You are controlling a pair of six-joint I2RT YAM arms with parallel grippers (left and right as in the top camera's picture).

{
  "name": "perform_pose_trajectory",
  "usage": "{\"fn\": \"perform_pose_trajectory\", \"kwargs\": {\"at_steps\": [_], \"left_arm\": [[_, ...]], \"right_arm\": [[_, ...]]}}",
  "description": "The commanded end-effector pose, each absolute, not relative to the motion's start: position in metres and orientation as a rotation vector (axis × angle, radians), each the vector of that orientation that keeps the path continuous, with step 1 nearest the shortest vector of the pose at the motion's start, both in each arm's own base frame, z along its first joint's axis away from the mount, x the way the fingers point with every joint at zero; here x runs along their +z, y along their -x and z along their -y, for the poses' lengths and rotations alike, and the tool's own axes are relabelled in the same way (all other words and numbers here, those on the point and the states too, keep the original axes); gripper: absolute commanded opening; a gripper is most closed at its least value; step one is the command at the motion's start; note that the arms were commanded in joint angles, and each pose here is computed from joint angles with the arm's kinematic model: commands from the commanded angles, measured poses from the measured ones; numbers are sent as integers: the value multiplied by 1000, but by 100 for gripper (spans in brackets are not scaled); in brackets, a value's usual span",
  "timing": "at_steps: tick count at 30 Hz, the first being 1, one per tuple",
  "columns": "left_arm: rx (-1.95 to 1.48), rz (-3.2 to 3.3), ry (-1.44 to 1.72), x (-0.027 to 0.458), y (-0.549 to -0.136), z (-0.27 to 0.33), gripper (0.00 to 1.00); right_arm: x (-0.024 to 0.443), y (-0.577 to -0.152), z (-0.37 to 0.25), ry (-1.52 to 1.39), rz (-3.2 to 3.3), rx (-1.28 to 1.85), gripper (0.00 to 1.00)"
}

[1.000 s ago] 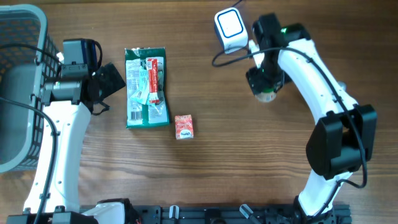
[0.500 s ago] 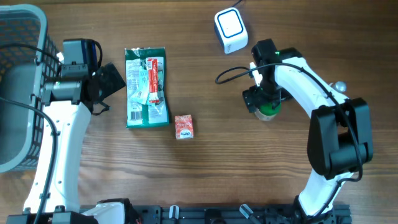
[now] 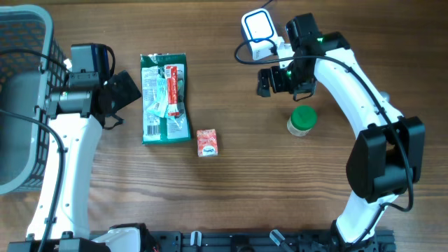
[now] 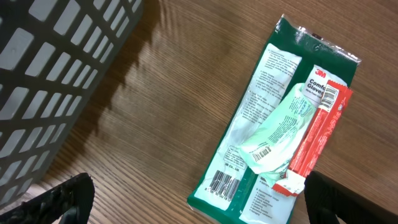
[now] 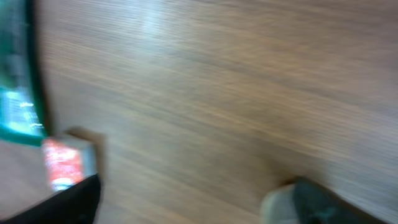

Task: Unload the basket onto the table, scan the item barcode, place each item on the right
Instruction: 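Move the right gripper left toward the small red package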

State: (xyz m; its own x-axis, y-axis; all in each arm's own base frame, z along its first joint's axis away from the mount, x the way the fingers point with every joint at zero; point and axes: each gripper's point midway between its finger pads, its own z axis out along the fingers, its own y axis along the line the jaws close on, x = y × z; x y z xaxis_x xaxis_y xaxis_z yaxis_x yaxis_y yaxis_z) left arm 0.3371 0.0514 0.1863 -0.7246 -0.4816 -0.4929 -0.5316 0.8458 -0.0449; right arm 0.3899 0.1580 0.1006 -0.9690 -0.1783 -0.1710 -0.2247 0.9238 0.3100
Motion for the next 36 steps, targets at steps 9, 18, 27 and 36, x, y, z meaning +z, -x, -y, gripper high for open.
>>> {"fn": "perform_pose_trajectory", "kwargs": {"at_steps": [9, 18, 27, 36], "left_arm": [[136, -2530, 722, 186, -338, -50, 100], [136, -2530, 723, 186, -338, -50, 100], [136, -2530, 722, 186, -338, -50, 100], [136, -2530, 723, 186, -338, -50, 100]], "right_arm": [[46, -335, -141, 127, -3153, 141, 43], [53, -336, -63, -55, -3064, -526, 42], [44, -327, -102, -24, -3180, -146, 62], [66, -333, -210, 174, -3080, 817, 64]]}}
